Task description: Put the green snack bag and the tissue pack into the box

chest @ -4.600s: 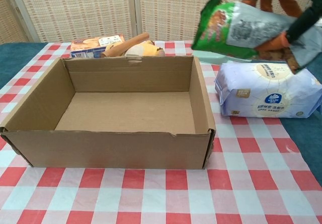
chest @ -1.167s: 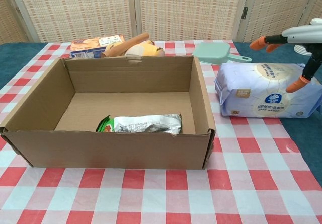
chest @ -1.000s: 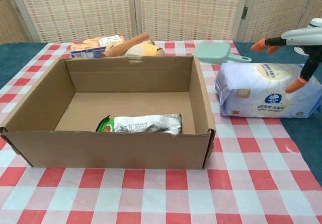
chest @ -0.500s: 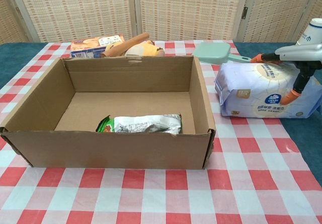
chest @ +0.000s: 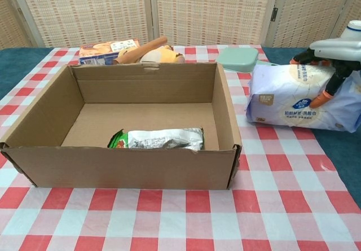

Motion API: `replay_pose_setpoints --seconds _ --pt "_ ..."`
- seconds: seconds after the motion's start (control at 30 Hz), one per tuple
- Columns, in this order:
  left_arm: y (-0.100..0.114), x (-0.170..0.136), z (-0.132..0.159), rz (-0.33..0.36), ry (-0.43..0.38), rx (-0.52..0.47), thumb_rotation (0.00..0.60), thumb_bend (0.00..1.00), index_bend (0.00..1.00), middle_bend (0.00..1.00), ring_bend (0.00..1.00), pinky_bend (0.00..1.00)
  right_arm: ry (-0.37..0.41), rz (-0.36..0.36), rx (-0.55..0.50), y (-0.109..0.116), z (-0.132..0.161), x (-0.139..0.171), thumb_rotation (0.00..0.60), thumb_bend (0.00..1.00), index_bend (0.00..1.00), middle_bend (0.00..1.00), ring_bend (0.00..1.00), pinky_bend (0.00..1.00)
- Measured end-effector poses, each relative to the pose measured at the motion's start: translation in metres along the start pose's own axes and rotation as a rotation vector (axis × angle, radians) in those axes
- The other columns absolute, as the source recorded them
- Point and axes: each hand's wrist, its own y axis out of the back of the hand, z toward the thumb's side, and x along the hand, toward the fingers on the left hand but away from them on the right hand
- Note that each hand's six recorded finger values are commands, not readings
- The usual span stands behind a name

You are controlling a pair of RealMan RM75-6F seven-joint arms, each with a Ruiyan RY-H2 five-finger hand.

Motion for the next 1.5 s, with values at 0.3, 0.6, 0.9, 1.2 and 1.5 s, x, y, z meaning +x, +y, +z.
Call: replay_pose_setpoints --seconds 0.3,0.6,0.9,1.2,1.5 --pt "0.001 -0.002 -0.003 0.001 0.021 0.004 0.600 0.20 0.00 0.00 0.00 0.07 0.057 -0.134 0.015 0.079 0.025 0.027 0.600 0.05 0.78 0.55 0.63 0.81" --pt "0.000 0.000 0.001 0.001 0.009 0.007 0.600 0.20 0.00 0.00 0.00 0.07 0.149 -0.314 0.052 0.173 0.094 0.060 0.600 0.10 0.79 0.56 0.64 0.81" --pt "-0.003 0.004 0.011 -0.007 -0.026 0.009 0.600 0.20 0.00 0.00 0.00 0.07 0.410 -0.345 -0.046 0.164 0.215 0.069 0.600 0.11 0.79 0.56 0.64 0.81" --pt "0.000 0.005 0.005 -0.001 -0.010 -0.008 0.600 0.20 0.00 0.00 0.00 0.07 0.471 -0.329 -0.078 0.128 0.272 0.039 0.600 0.11 0.78 0.56 0.63 0.81" --pt "0.002 0.005 0.003 0.003 -0.008 -0.013 0.600 0.20 0.00 0.00 0.00 0.07 0.466 -0.237 -0.085 0.111 0.274 0.025 0.600 0.00 0.03 0.04 0.00 0.01"
